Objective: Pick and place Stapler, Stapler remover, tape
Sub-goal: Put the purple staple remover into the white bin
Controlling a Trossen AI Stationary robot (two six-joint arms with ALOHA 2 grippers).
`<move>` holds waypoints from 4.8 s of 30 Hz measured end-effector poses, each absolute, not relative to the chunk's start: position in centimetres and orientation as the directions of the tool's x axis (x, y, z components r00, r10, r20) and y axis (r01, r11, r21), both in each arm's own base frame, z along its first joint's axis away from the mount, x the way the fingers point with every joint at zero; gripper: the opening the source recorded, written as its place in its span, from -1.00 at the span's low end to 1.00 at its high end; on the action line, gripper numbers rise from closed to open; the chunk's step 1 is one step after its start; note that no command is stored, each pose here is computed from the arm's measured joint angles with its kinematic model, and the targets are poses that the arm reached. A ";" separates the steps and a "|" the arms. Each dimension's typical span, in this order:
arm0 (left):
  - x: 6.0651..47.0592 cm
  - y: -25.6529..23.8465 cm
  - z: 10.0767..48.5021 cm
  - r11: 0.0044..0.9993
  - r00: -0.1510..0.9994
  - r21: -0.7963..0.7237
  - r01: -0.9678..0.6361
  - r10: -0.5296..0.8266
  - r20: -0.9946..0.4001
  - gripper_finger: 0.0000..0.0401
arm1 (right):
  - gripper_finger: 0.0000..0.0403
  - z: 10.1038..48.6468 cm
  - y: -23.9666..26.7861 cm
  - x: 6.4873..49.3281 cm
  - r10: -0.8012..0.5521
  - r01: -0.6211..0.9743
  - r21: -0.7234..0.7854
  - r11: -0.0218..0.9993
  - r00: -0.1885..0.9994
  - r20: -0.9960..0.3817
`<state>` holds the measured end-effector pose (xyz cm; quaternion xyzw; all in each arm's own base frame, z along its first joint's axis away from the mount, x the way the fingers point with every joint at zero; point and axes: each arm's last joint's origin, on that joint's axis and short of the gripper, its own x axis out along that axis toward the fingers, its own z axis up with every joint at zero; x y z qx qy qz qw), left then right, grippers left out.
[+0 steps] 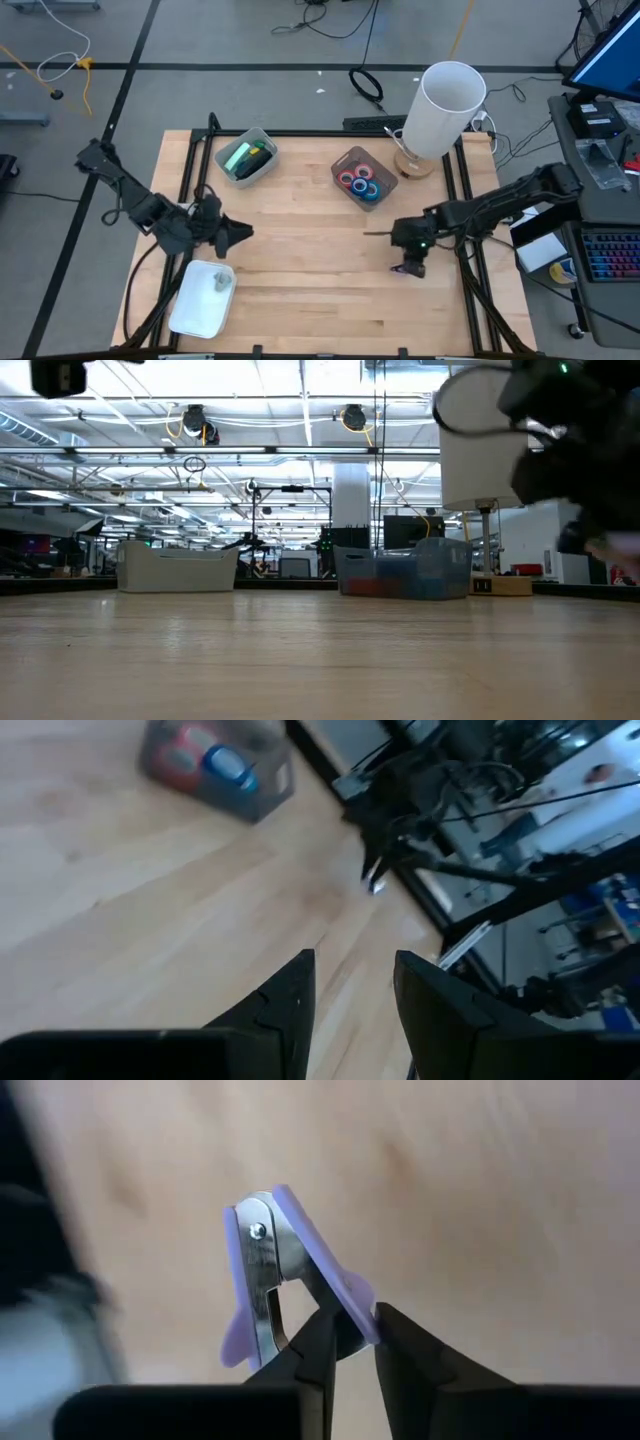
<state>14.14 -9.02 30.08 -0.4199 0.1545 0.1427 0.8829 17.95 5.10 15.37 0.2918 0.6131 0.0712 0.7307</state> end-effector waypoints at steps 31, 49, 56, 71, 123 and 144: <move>26.8 -8.4 28.1 0.763 0.989 -0.640 -0.089 -0.006 -0.145 -0.32 | -0.78 24.7 3.5 27.5 0.152 -0.111 0.690 0.715 0.988 0.002; 29.5 -6.0 27.0 0.740 0.995 -0.672 -0.020 -0.049 -0.085 -0.32 | -0.78 24.7 2.8 32.1 0.189 -0.122 0.681 0.722 0.982 -0.024; 29.5 -5.9 26.9 0.737 0.994 -0.676 -0.023 -0.054 -0.093 -0.33 | -0.78 24.7 2.3 32.5 0.182 -0.116 0.682 0.722 0.983 -0.026; 29.7 -4.8 26.8 0.758 0.994 -0.650 -0.056 -0.019 -0.108 -0.84 | -0.78 24.5 1.9 32.6 0.107 -0.051 0.692 0.720 0.994 -0.038; 13.0 -13.0 23.9 0.365 0.049 -0.271 -0.891 -0.516 -0.855 -0.94 | -0.26 24.2 1.1 32.0 0.534 -0.276 0.784 0.556 0.841 -0.083; 12.2 -15.6 17.8 0.379 -0.084 -0.049 -0.924 -0.326 -0.942 -0.91 | -0.27 24.2 0.6 32.0 0.522 -0.272 0.780 0.564 0.849 -0.082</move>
